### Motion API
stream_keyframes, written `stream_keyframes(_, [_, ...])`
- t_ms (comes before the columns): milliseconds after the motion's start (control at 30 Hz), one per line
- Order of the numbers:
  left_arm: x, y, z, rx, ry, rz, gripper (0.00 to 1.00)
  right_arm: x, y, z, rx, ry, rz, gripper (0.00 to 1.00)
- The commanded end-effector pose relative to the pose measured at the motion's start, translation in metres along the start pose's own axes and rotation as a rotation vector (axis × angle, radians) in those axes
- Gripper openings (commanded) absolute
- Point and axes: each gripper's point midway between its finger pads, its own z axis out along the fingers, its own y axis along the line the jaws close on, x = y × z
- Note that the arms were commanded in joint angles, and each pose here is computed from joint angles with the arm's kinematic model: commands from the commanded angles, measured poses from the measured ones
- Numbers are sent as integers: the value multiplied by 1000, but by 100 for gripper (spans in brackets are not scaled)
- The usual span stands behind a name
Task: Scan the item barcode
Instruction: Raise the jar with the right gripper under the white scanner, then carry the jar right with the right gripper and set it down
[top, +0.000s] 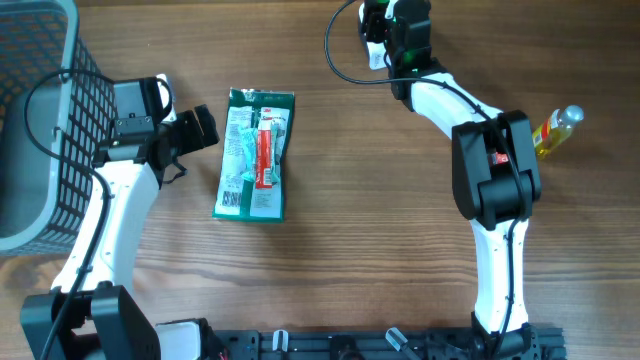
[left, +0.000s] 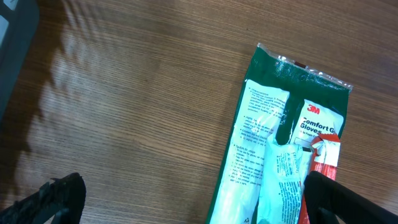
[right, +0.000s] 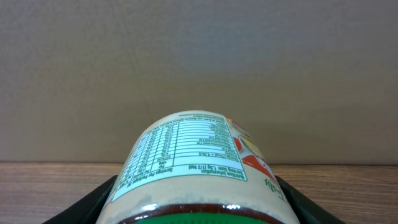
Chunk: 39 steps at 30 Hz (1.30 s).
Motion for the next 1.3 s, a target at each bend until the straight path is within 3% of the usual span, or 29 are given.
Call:
stream_keyframes(0, [-4,-1,-2,10,-9,11,100,2,-1,6,-11,-10,0,4])
stream_keyframes(200, [-4,-1,-2,11,-9,12,100,-84,9,-31,-27,-105,11,4])
stream_keyframes(300, [-4,-1,-2,10,-9,11,100,-131,10,-84,-14,-29,3,4])
stream_keyframes(400, [-4,-1,-2,11,-9,12,100,-139,3,-150,16,155,-13,4])
stream_keyframes(500, [-4,-1,-2,11,-9,12,100,-99,-18,-205,76,424,-32,5])
stream_keyframes(600, [-4,-1,-2,10,-9,11,100,-18,-44,-257,201,800,62,10])
stream_keyframes(733, [-4,-1,-2,10,-9,11,100,68,-59,-295,289,1068,90,12])
stream_keyframes(767, [-4,-1,-2,11,-9,12,100,89,-62,-299,298,1105,85,17])
stream_keyframes(900, [-4,-1,-2,10,-9,11,100,145,-71,-308,312,1160,78,18])
stream_keyframes(1133, [-4,-1,-2,11,-9,12,100,177,-86,-308,354,1131,56,28])
stream_keyframes(1200, [-4,-1,-2,10,-9,11,100,176,-89,-308,362,1130,59,46])
stream_keyframes(1267, [-4,-1,-2,11,-10,12,100,176,-90,-308,364,1129,62,73])
